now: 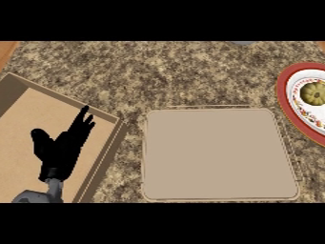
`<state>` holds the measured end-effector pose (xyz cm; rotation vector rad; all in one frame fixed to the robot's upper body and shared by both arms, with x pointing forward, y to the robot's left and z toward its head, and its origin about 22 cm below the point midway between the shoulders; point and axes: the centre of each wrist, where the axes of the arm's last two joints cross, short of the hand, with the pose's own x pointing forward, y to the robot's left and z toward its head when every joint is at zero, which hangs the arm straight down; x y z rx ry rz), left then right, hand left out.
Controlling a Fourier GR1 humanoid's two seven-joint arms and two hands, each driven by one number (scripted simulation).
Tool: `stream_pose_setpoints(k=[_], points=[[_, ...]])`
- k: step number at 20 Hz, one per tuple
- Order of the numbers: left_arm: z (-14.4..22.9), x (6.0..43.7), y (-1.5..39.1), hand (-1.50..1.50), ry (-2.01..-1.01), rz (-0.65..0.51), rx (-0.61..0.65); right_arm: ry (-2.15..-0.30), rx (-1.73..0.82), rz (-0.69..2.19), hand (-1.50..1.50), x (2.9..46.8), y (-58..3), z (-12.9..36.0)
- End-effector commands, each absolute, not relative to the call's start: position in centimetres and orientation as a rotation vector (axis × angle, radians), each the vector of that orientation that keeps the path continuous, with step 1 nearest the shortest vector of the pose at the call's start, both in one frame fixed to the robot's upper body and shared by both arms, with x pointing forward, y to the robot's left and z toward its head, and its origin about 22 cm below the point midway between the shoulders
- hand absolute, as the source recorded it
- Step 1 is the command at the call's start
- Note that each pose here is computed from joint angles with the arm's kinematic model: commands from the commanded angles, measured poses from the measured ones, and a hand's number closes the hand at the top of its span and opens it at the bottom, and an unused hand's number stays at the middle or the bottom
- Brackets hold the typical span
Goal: Pick the squash from the tray and place it in the plate
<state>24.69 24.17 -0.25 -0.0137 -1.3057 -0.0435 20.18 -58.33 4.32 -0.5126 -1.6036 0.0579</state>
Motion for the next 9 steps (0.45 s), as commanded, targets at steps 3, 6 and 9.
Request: stream_pose_setpoints(k=[3,6,9], points=[[-3.4,23.6,24.7,0.0,-1.192,-0.011,0.012,-1.646,-0.44,0.138,-1.5,16.5,-59.4,3.2],[-3.3,23.3,23.9,0.0,-1.212,-0.01,0.022,-1.637,-0.439,0.152,-1.5,15.5,-59.4,2.5],[-2.2,24.0,25.2,0.0,-1.19,-0.014,0.005,-1.635,-0.462,0.138,-1.5,14.2,-59.7,2.1]])
